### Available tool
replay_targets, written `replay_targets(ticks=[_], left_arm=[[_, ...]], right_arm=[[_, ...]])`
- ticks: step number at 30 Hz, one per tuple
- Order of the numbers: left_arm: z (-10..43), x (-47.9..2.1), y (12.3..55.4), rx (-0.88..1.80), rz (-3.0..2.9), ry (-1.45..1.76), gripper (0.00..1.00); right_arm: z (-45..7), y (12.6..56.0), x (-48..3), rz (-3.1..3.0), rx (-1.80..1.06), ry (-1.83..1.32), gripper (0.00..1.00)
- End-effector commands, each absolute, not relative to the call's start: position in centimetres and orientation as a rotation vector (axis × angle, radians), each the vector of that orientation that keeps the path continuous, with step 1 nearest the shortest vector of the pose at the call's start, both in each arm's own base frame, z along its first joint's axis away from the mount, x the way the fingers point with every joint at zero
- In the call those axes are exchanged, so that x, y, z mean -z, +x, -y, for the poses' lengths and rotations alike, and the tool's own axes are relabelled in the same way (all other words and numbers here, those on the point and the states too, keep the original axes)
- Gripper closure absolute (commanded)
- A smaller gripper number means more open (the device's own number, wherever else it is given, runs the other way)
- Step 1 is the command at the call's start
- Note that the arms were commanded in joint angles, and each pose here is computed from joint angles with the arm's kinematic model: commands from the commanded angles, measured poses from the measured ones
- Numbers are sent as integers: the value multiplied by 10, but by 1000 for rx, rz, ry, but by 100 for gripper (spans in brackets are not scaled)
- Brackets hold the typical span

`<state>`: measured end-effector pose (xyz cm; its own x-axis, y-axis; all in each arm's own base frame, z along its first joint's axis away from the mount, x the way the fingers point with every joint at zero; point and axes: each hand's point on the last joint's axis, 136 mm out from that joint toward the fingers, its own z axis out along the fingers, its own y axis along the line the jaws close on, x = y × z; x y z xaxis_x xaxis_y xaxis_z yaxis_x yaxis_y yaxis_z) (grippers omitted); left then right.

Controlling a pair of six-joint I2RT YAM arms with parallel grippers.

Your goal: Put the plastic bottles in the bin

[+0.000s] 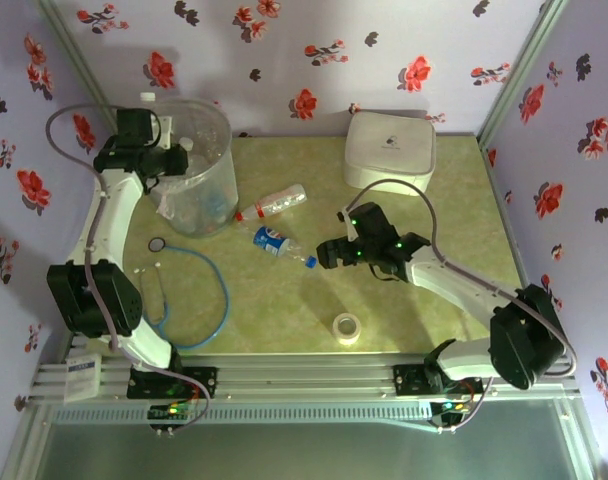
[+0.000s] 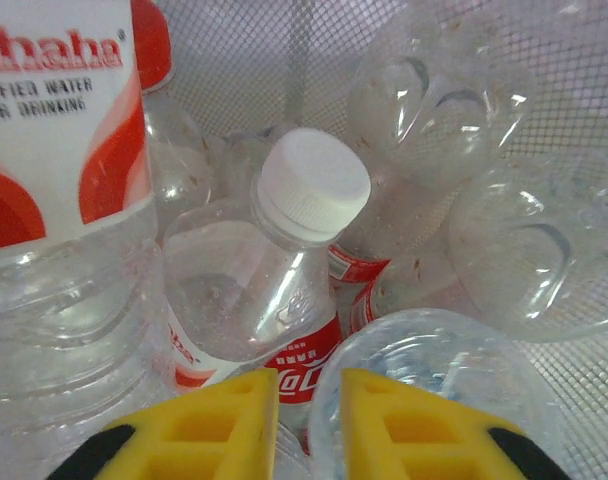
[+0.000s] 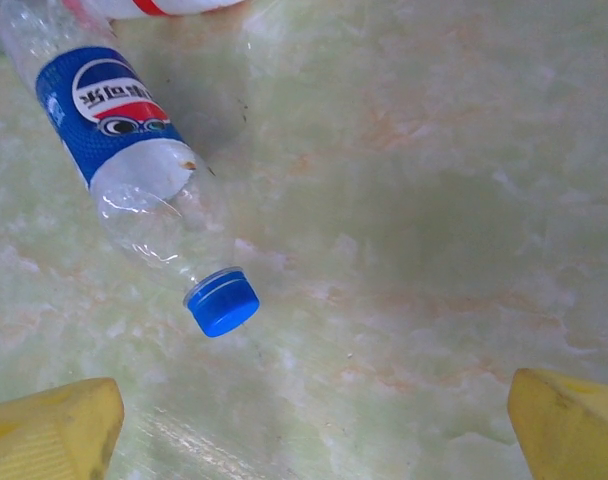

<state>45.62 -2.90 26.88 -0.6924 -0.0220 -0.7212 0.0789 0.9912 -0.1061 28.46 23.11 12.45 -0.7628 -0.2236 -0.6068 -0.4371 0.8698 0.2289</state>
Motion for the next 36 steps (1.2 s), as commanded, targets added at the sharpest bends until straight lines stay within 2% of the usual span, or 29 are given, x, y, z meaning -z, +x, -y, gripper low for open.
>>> replay_targets(ticks=[1,4,6,12,17,21,29,36], left_arm=[[33,-313,454,179,-2245,45,51],[37,-343,448,212,-2170,50,33],[43,-360,442,244,-2122,50,24],[75,-384,398,348,-2044,56,8],[97,-369,358,490,-2026,-29,4],[115,-335,336,630,-2040,-129,3],[141,-278,321,817,-2061,-295,0],[144,-250,322,933,-2017,-449,0]], right_arm=[[-236,291,-122,-2438,-434,-590,1],[-242,295,-116,-2423,-402,-678,1],[-246,298,-115,-2410,-387,-727,1],[-263,305,-107,-2404,-372,-883,1],[-281,304,-93,-2419,-354,-1011,1],[-296,306,-86,-2422,-352,-1082,1],[-330,304,-63,-2458,-421,-1163,2],[-349,313,-53,-2436,-458,-1138,11]])
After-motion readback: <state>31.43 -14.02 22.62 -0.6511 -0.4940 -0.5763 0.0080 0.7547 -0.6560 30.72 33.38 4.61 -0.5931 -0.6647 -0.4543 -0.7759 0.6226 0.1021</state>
